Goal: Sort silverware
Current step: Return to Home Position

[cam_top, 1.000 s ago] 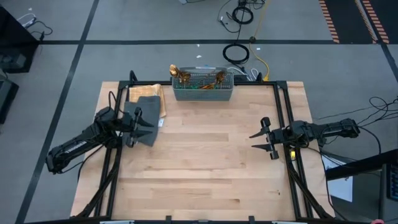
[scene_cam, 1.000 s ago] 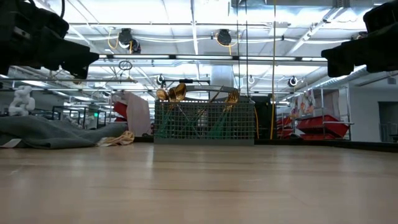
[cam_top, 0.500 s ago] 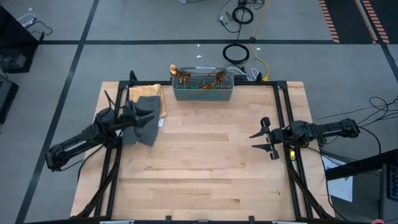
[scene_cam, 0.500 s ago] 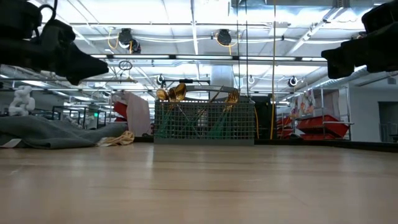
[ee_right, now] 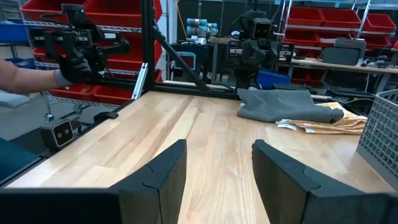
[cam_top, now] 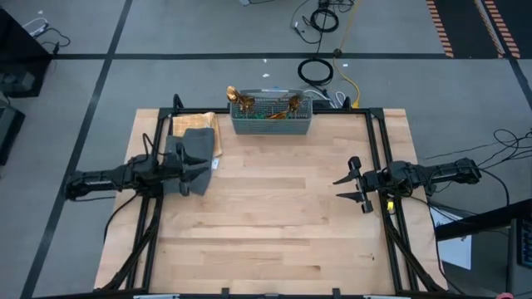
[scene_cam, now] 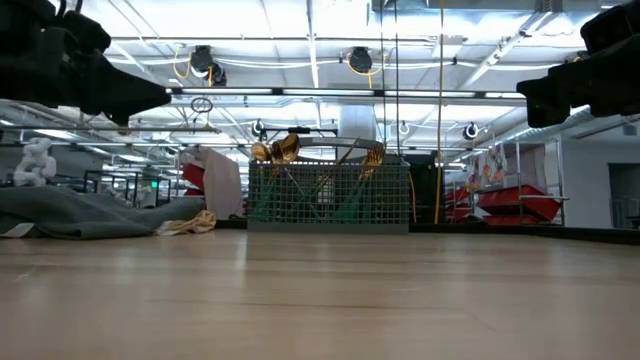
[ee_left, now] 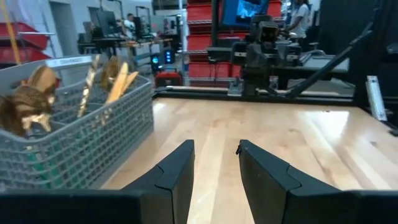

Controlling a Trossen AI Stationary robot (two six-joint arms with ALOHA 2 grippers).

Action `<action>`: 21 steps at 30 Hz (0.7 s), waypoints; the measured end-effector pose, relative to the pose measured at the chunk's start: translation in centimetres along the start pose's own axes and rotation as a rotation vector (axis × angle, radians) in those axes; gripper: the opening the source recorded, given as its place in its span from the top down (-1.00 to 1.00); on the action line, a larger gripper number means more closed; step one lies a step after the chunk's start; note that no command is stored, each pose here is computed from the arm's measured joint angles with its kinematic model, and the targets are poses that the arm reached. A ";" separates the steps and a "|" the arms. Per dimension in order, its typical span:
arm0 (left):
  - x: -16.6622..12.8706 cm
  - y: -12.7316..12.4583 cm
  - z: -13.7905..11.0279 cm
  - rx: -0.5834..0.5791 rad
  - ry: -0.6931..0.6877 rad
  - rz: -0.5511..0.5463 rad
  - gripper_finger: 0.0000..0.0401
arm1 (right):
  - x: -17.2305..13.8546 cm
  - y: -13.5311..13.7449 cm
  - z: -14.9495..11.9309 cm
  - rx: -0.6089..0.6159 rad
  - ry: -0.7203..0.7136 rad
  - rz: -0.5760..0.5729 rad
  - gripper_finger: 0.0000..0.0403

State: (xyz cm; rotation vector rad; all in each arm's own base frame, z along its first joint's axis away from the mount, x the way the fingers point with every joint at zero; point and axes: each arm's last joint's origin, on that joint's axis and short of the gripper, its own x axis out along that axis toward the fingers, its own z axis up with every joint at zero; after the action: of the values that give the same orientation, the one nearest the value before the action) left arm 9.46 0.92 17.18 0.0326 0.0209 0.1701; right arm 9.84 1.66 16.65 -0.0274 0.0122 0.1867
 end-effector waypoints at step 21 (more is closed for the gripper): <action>0.0 -0.5 0.0 0.001 -0.001 -0.104 0.34 | 0.0 0.0 0.0 0.014 0.000 0.000 0.15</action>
State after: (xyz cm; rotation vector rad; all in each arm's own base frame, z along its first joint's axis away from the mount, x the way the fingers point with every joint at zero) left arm 9.51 0.39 17.11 0.0329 0.0221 0.0660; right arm 9.84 1.66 16.66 -0.0129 0.0132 0.1866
